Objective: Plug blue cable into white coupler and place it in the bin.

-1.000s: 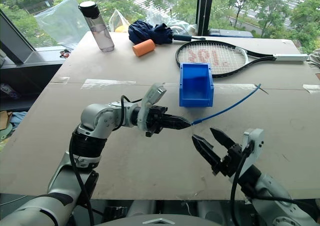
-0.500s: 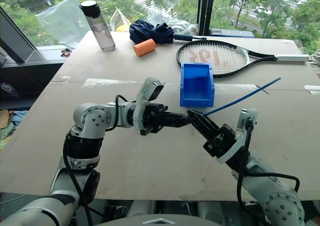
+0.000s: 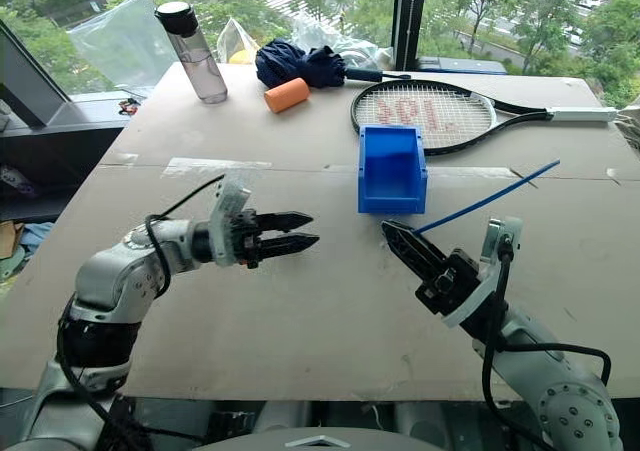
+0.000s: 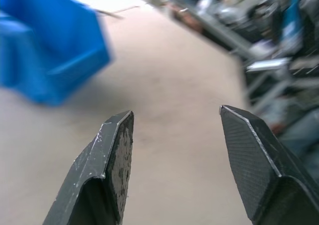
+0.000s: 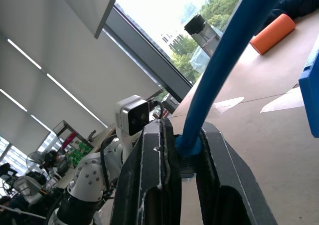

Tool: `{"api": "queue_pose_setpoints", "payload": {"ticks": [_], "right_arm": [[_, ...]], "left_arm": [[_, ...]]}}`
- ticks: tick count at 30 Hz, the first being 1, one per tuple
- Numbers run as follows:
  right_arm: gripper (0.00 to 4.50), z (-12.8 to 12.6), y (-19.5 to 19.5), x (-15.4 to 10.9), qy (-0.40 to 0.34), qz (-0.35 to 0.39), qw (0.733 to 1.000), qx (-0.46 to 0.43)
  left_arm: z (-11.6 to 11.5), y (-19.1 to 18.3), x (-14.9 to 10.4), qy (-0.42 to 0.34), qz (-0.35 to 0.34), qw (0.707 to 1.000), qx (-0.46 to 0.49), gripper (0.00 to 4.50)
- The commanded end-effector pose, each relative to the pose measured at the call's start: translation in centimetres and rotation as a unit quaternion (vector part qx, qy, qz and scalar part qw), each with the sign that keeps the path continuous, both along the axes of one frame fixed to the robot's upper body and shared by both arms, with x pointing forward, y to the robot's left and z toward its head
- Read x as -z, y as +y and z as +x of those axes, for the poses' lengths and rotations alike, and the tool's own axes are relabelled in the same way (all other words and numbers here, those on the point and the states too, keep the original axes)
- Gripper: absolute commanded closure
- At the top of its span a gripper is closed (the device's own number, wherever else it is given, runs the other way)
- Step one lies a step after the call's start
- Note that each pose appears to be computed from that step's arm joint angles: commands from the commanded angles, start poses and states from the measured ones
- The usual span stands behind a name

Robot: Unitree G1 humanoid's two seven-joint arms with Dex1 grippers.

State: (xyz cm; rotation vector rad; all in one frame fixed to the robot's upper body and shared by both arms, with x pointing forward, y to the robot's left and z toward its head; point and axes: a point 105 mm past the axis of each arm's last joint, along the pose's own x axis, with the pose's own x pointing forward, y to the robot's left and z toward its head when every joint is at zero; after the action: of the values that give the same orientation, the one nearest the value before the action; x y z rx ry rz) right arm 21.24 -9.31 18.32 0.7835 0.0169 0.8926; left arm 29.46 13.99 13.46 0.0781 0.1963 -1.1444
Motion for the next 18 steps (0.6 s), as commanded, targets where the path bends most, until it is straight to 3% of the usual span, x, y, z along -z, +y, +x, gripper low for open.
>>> {"api": "queue_pose_setpoints", "payload": {"ticks": [1, 11, 18], "right_arm": [[4.5, 0.0, 0.1, -0.6, -0.026, 0.002, 1.0, -0.008], [4.5, 0.1, 0.1, -0.4, -0.036, -0.01, 0.999, -0.005], [4.5, -0.2, 0.1, -0.2, -0.036, -0.014, 0.999, 0.004]], "left_arm": [[1.6, 0.6, 0.6, -0.085, 0.03, 0.995, -0.047, 1.62], [3.9, -0.3, 3.4, -0.101, 0.07, 0.99, -0.065, 1.62], [4.0, 0.3, 4.3, -0.1, 0.083, 0.99, -0.06, 1.62]]}}
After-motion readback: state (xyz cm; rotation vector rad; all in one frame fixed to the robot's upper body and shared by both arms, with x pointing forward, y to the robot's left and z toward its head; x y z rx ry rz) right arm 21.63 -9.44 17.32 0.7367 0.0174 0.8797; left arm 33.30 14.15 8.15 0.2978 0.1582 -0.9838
